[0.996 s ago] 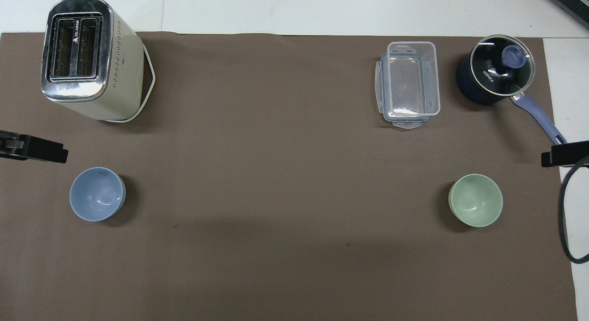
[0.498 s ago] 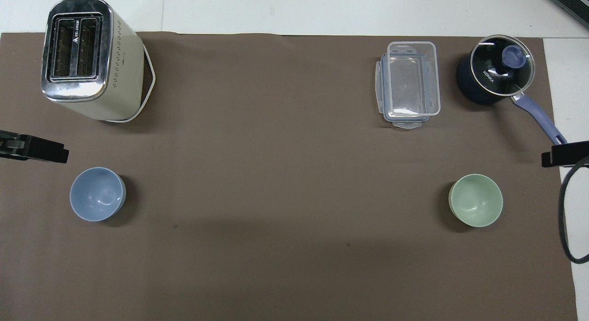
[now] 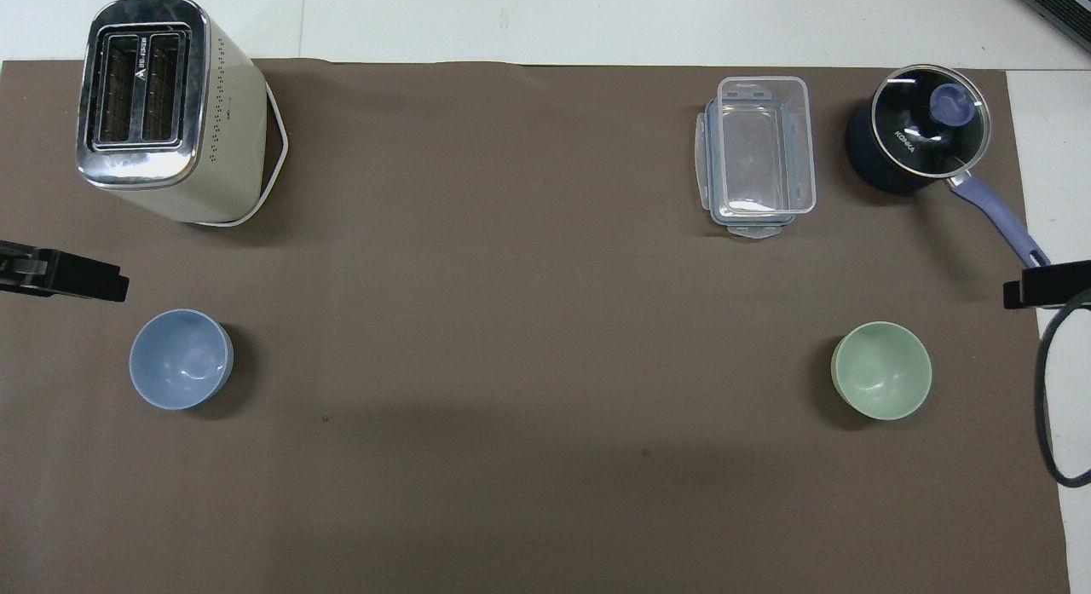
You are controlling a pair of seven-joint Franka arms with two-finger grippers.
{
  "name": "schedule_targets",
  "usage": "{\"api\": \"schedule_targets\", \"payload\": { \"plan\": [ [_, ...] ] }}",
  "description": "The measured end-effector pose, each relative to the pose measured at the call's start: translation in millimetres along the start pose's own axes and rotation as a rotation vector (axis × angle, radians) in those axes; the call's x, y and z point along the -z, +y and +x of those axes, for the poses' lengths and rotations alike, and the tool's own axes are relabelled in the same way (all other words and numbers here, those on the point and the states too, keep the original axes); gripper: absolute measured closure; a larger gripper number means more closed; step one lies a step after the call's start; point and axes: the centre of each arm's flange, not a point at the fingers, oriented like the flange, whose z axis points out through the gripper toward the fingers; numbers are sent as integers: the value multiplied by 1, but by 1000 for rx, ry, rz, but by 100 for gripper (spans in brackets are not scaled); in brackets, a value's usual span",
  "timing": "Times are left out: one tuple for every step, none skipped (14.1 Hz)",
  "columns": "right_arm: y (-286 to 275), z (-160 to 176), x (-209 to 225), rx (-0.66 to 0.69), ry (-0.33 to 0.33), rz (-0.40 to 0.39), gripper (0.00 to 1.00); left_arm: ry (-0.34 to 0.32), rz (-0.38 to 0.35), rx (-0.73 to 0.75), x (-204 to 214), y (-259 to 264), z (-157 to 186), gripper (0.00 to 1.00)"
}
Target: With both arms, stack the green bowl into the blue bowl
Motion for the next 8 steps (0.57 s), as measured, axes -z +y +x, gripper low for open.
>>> {"api": "schedule_targets", "payload": {
  "plan": [
    [0, 0, 0, 0, 0, 0, 0, 0, 0, 0, 0, 0, 0, 0],
    [0, 0, 0, 0, 0, 0, 0, 0, 0, 0, 0, 0, 0, 0],
    [0, 0, 0, 0, 0, 0, 0, 0, 0, 0, 0, 0, 0, 0],
    [0, 0, 0, 0, 0, 0, 0, 1, -1, -1, 0, 0, 0, 0],
    [0, 0, 0, 0, 0, 0, 0, 0, -1, -1, 0, 1, 0, 0],
    [0, 0, 0, 0, 0, 0, 0, -1, -2, 0, -1, 0, 0, 0],
    [0, 0, 0, 0, 0, 0, 0, -1, -2, 2, -1, -1, 0, 0],
    [0, 0, 0, 0, 0, 0, 0, 7, -2, 5, -1, -3, 1, 0]
  ]
}}
